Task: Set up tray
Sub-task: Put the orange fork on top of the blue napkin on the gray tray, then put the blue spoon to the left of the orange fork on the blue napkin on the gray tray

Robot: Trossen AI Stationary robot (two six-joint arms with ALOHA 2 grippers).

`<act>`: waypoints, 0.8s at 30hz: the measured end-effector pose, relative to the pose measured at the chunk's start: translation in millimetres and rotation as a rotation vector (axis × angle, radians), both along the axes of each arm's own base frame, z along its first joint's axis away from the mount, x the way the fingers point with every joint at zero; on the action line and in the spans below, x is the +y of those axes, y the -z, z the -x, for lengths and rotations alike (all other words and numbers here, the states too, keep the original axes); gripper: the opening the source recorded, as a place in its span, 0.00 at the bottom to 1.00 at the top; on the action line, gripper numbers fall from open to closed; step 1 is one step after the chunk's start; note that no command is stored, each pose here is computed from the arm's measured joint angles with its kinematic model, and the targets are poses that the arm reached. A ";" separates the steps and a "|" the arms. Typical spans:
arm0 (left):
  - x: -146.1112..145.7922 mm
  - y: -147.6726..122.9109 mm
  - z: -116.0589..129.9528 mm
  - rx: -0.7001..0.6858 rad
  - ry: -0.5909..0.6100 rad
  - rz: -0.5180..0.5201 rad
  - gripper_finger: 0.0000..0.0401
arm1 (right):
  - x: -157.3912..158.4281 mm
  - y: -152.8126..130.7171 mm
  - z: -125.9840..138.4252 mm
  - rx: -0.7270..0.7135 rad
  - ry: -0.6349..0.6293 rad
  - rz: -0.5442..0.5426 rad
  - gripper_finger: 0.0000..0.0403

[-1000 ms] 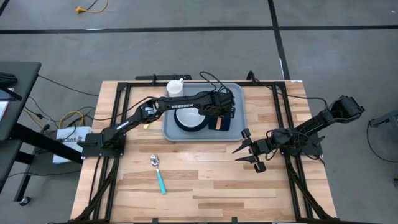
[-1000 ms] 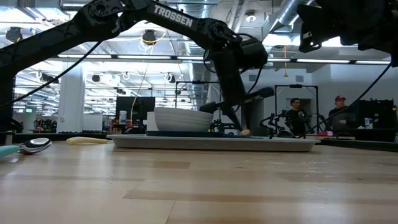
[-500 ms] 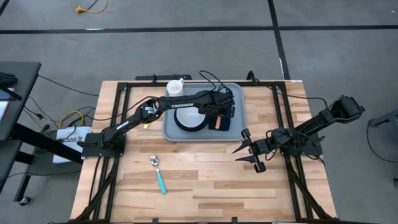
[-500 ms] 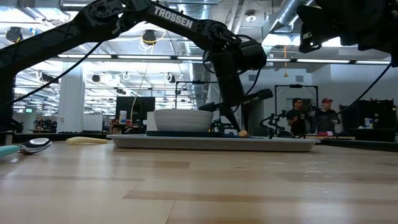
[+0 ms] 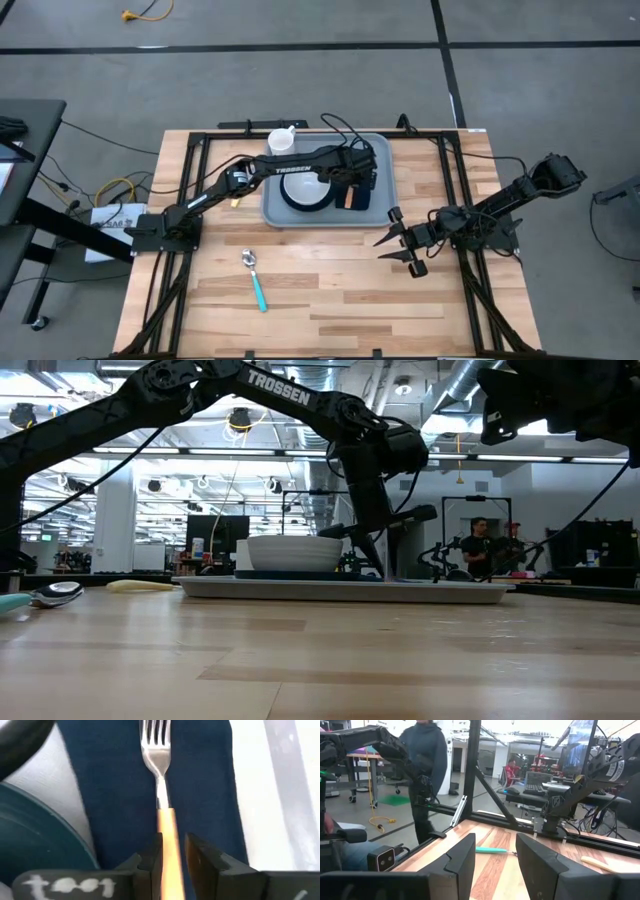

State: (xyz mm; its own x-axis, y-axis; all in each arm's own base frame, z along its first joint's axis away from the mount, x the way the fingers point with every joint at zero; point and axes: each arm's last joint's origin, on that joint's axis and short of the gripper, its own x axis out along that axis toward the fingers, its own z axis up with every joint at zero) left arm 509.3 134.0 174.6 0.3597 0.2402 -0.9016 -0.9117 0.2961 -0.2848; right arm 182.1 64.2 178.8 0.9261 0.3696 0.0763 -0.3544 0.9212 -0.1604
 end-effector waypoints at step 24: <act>-8.5 -29.9 -4.7 -0.122 0.127 0.110 0.19 | 0.0 0.0 0.0 -0.002 0.000 0.006 0.34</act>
